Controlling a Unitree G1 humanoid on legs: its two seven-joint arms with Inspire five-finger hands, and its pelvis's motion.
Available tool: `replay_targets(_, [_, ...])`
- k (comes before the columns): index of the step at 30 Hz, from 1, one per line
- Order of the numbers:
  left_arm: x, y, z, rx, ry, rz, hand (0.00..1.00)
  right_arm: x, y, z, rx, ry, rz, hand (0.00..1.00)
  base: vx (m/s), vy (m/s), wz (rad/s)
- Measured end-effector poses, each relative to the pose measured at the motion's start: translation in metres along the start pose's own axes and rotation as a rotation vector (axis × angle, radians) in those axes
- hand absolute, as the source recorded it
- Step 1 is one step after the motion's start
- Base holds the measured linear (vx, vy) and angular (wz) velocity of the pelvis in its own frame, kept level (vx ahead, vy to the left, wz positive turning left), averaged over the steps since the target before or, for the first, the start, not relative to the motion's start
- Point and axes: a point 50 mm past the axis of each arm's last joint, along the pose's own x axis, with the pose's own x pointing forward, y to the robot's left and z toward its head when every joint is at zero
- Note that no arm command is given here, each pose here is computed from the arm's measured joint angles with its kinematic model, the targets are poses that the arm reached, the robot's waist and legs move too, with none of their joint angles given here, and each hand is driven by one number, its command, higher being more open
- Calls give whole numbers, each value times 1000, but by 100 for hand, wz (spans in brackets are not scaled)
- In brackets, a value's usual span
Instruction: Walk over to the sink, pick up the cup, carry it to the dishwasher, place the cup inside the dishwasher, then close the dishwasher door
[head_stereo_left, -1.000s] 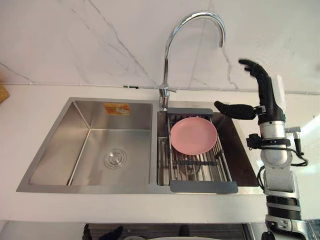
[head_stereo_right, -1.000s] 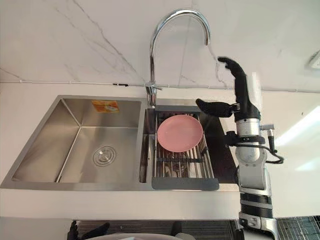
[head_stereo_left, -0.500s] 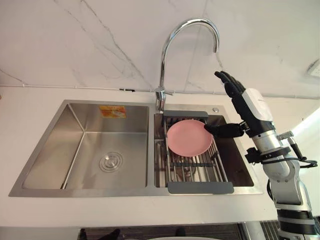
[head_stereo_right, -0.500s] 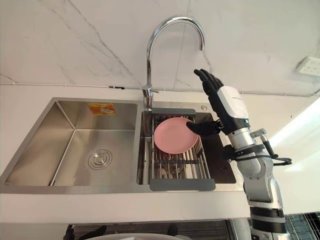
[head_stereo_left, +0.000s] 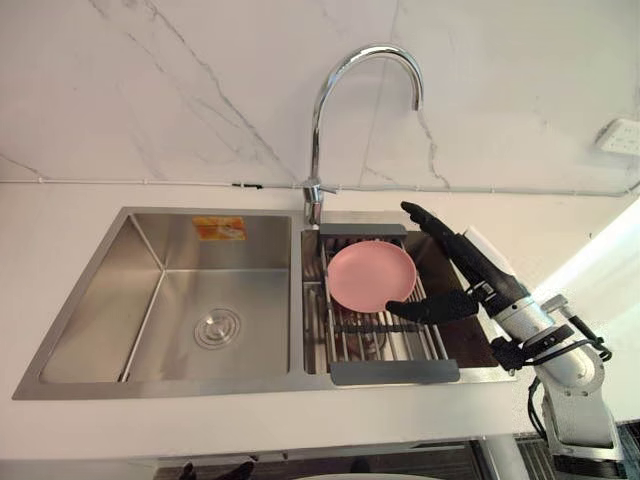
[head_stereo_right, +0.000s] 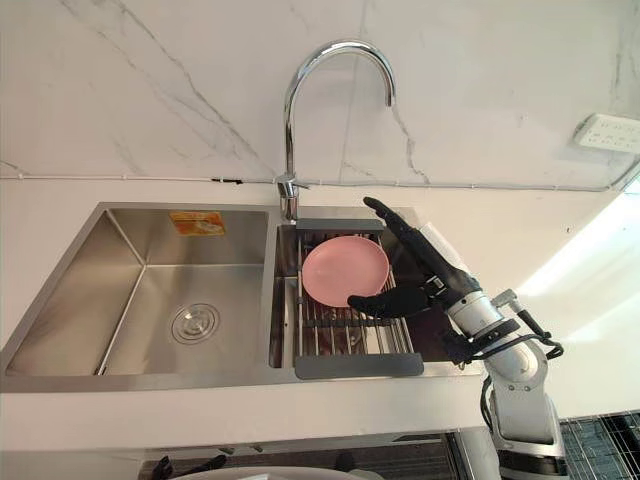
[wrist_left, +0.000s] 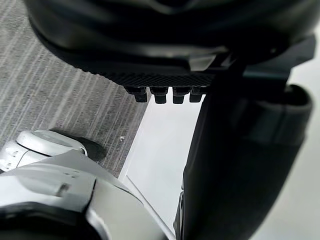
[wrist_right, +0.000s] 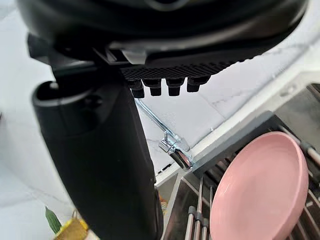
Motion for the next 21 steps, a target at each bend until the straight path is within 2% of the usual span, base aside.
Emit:
replay_targets(3, [-1, 2, -5, 5, 19, 14, 100, 1, -1, 11, -201, -32, 38, 100, -21, 15, -13])
replay_targets(11, [-1, 4, -5, 25, 19, 26, 100, 0, 5, 16, -532, -37, 86, 100, -35, -7, -2])
replay_targets(16, [-2, 3, -6, 28, 21, 26, 100, -3, 16, 12, -628, -11, 129, 100, 0, 0, 0])
replay_targets(21, [-2, 4, -5, 29, 19, 26, 100, -4, 27, 6, -615, 6, 147, 100, -16, -8, 3])
